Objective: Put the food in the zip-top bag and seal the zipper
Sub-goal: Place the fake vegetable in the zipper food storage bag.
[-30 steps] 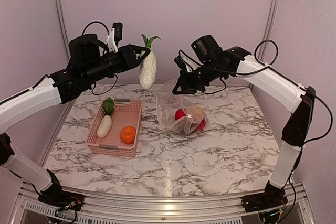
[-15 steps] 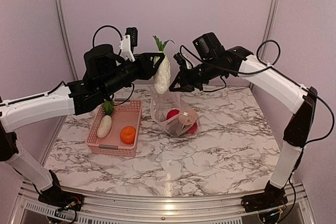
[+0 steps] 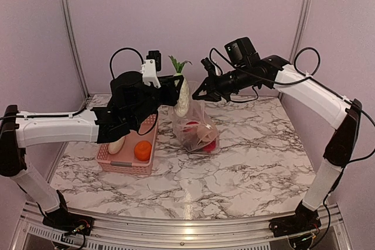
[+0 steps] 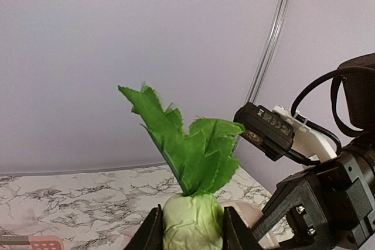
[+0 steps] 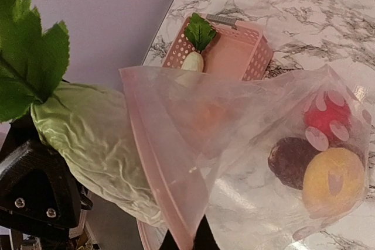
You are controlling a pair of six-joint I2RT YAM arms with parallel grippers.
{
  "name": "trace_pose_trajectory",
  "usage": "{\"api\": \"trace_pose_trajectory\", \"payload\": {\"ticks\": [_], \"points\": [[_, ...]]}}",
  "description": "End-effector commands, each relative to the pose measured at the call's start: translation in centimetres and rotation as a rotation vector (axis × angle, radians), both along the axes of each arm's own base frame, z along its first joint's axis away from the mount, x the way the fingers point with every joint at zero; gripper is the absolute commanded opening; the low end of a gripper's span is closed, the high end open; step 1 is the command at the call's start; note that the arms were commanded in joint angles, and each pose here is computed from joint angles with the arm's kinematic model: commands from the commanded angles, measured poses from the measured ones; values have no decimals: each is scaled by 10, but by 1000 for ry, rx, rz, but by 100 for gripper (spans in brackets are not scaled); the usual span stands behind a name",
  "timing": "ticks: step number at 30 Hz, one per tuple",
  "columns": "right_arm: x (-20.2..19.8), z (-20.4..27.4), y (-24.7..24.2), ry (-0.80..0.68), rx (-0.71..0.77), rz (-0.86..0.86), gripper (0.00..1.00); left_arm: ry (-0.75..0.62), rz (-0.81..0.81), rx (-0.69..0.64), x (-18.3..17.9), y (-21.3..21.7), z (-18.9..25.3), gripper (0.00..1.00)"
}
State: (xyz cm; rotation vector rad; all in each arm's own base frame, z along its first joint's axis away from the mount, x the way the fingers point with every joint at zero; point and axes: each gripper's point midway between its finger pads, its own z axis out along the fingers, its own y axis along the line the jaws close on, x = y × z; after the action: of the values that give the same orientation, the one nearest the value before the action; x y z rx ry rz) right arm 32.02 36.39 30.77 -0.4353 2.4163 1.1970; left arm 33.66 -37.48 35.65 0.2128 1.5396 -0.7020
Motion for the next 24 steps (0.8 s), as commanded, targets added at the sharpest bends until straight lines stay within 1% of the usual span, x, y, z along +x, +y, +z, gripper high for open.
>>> {"api": "trace_pose_trajectory", "payload": {"ticks": [1, 5, 7, 11, 13, 16, 18, 21, 24], "points": [[0, 24, -1, -31, 67, -1, 0, -40, 81, 11, 8, -4, -5, 14], [1, 24, 0, -25, 75, 1, 0, -49, 104, 38, 12, -12, -13, 21], [2, 25, -1, -23, 80, -3, 0, -51, 138, 58, 16, -13, -16, 29], [5, 28, -3, -24, 88, -20, 0, -46, 195, 74, 20, -11, -17, 48], [8, 27, -5, -22, 91, -32, 0, -40, 212, 71, 21, -10, -10, 62], [10, 26, -6, -16, 102, -41, 0, -57, 213, 66, 18, -11, 11, 74], [11, 23, -6, -13, 100, -45, 0, -79, 200, 48, 13, -10, 31, 78], [12, 19, -6, -10, 95, -50, 0, -110, 160, 27, 0, -10, 61, 80], [14, 17, -6, -17, 87, -51, 0, -57, 164, 45, -5, 2, 63, 79]]}}
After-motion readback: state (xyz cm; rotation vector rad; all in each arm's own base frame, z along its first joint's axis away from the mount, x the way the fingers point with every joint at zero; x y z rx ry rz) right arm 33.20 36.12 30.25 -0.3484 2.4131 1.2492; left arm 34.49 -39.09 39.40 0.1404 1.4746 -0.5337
